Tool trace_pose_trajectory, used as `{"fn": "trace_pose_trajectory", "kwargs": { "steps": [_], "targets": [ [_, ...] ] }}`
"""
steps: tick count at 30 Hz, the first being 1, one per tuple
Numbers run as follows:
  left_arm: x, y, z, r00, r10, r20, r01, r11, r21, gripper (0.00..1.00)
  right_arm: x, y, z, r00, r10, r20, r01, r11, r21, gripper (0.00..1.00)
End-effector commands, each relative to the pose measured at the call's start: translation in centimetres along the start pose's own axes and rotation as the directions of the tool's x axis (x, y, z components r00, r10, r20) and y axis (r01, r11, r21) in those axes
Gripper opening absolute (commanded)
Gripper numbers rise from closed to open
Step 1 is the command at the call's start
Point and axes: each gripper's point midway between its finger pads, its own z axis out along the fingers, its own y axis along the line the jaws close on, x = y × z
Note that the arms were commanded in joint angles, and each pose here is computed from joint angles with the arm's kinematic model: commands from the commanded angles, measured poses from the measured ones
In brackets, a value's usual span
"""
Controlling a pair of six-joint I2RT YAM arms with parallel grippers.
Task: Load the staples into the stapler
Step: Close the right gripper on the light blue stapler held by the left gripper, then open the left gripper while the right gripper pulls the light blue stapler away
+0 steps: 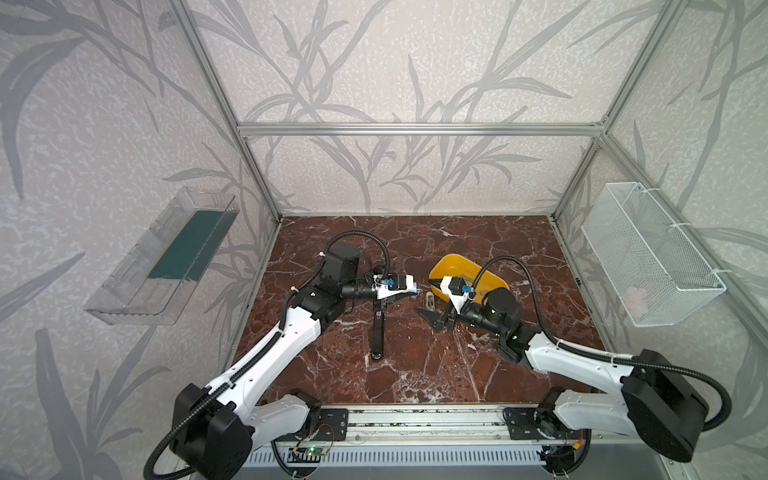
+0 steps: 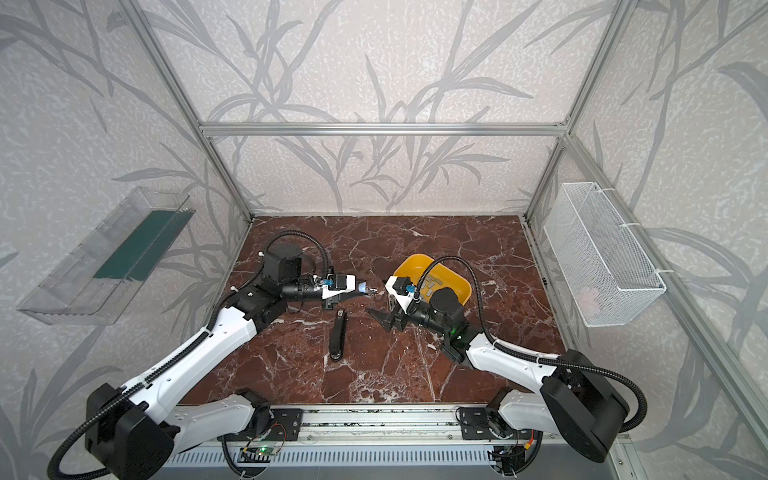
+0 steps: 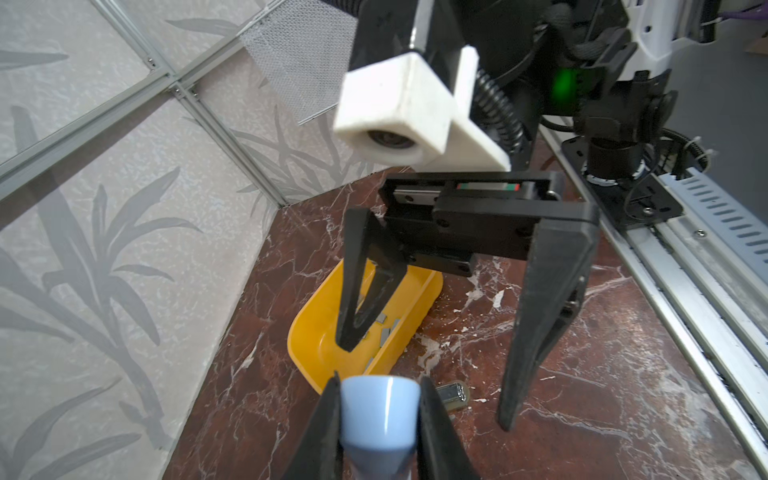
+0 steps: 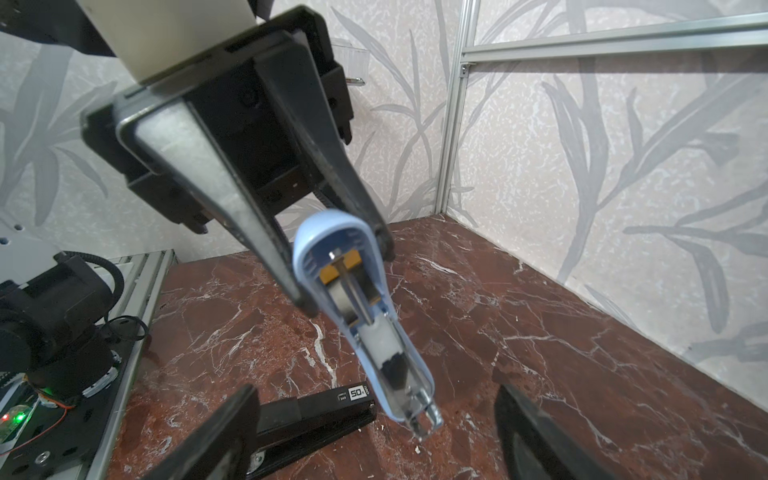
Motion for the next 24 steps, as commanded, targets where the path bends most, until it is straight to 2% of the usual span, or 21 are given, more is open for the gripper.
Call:
{"fn": "trace_pose_trajectory", "kwargs": {
  "steps": [1,5,9,15,21,24],
  "targets": [
    [-2.1,-1.6,-0.3,0.995,0.035,0.097,-0.045,0.994,0.099,0.0,-1.6,0.8,0.9,0.998,-0.053,0.043,0.056,0.996,-0.065,0.9],
    [-2.2,-2.1,-0.3,0.994,0.025,0.108,-0.039,0.991,0.13,0.0,-1.4,0.8,1.7,0.999,-0.038,0.033,0.041,0.996,-0.085,0.88],
    [-2.3,-2.3,-0.2,0.993,0.02,0.12,-0.038,0.989,0.143,0.0,-1.4,0.8,2.3,0.999,-0.017,0.036,0.02,0.994,-0.103,0.77],
    [-2.4,-2.4,-0.2,0.991,0.015,0.13,-0.035,0.988,0.151,0.0,-1.4,1.2,2.9,0.998,0.022,0.052,-0.014,0.99,-0.143,0.66],
    [-2.4,-2.4,-0.1,0.991,0.007,0.133,-0.027,0.988,0.153,0.0,-1.9,1.1,2.9,0.996,0.043,0.075,-0.032,0.99,-0.135,0.38],
    [-2.3,-2.2,-0.1,0.992,0.009,0.13,-0.027,0.989,0.143,0.0,-2.1,1.1,2.9,0.993,0.067,0.092,-0.054,0.989,-0.138,0.28]
  ]
}}
